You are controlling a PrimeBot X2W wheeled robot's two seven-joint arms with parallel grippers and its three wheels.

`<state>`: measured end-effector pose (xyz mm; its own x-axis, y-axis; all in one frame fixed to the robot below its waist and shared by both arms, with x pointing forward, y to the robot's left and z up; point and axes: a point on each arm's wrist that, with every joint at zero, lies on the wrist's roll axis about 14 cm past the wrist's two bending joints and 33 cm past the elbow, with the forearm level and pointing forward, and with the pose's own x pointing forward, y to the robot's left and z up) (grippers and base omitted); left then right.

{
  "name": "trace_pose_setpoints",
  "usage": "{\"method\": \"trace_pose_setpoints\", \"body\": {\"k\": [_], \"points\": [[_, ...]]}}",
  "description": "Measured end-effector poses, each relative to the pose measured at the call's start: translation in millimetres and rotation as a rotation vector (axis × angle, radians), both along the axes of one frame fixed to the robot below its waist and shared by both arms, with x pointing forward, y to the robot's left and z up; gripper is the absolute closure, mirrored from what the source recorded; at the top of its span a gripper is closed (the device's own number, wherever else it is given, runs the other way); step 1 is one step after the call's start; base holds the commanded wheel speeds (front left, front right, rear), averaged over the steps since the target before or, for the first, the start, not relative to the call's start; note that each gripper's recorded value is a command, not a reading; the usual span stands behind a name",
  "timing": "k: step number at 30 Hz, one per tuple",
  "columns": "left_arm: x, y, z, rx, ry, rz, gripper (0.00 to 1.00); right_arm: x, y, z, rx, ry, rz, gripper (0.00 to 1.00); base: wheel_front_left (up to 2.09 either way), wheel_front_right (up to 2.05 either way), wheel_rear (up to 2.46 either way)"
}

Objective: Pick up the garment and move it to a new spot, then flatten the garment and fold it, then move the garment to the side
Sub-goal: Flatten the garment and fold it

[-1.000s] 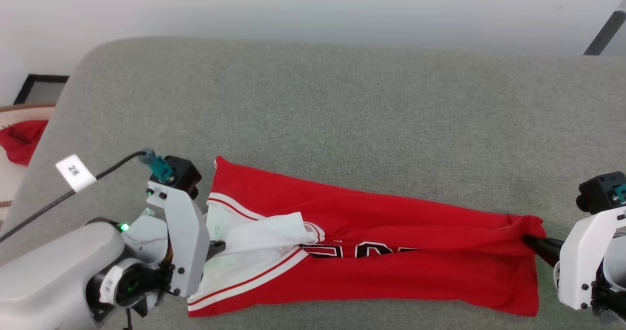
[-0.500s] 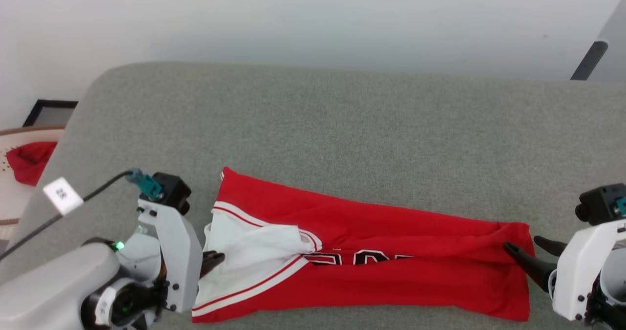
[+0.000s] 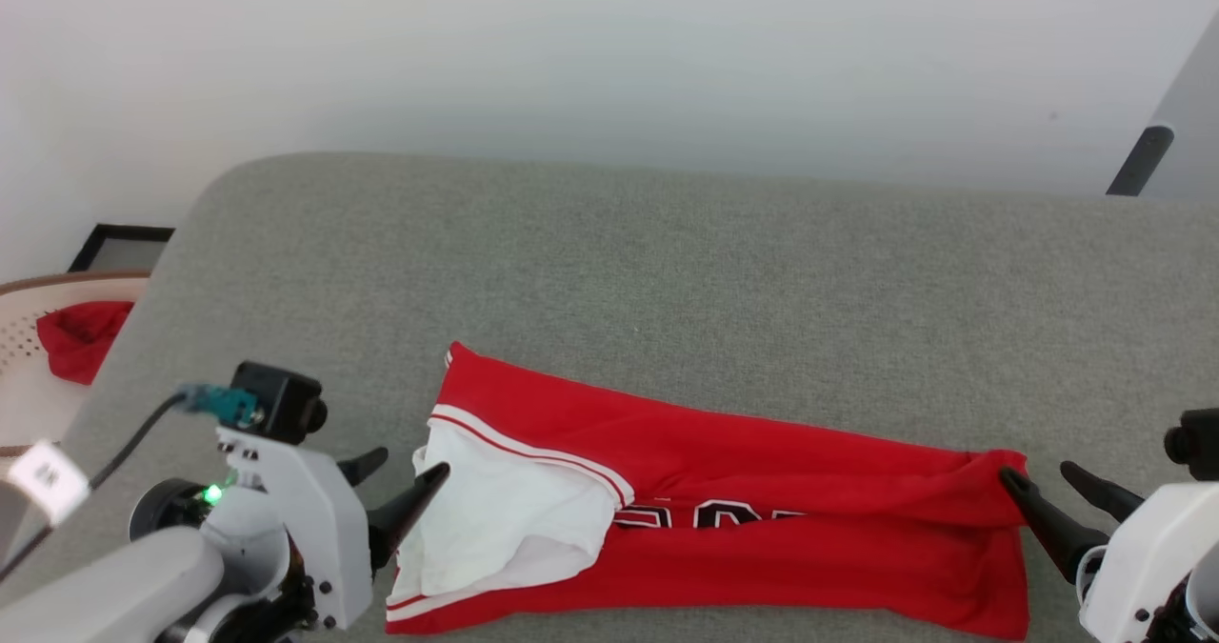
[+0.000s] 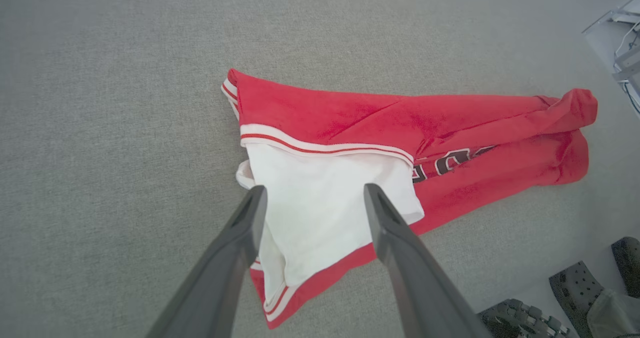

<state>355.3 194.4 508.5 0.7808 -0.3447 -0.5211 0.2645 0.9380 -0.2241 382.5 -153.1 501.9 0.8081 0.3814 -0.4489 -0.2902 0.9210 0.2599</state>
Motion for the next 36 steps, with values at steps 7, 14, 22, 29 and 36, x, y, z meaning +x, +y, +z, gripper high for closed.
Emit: {"method": "trace_pose_setpoints", "body": {"k": [7,14,22,29,36], "points": [[-1,13,10,-0.043,-0.169,0.082,0.04,-6,-7,2,0.021,-0.028,-0.055,0.0,0.0,0.0,0.0],[1,37,26,-0.062,-0.353,0.19,0.0,-10,-24,-1,0.005,-0.026,-0.121,0.0,0.0,0.0,0.0],[8,59,39,-0.065,-0.47,0.281,0.05,-14,-36,-23,-0.022,0.079,-0.171,0.0,0.0,0.0,0.0],[10,73,29,-0.088,-0.525,0.36,0.15,-7,-35,-40,-0.028,0.178,-0.17,0.0,0.0,0.0,0.0],[16,80,9,-0.115,-0.525,0.419,0.15,7,-28,-66,-0.042,0.286,-0.148,0.0,0.0,0.0,0.0]]}}
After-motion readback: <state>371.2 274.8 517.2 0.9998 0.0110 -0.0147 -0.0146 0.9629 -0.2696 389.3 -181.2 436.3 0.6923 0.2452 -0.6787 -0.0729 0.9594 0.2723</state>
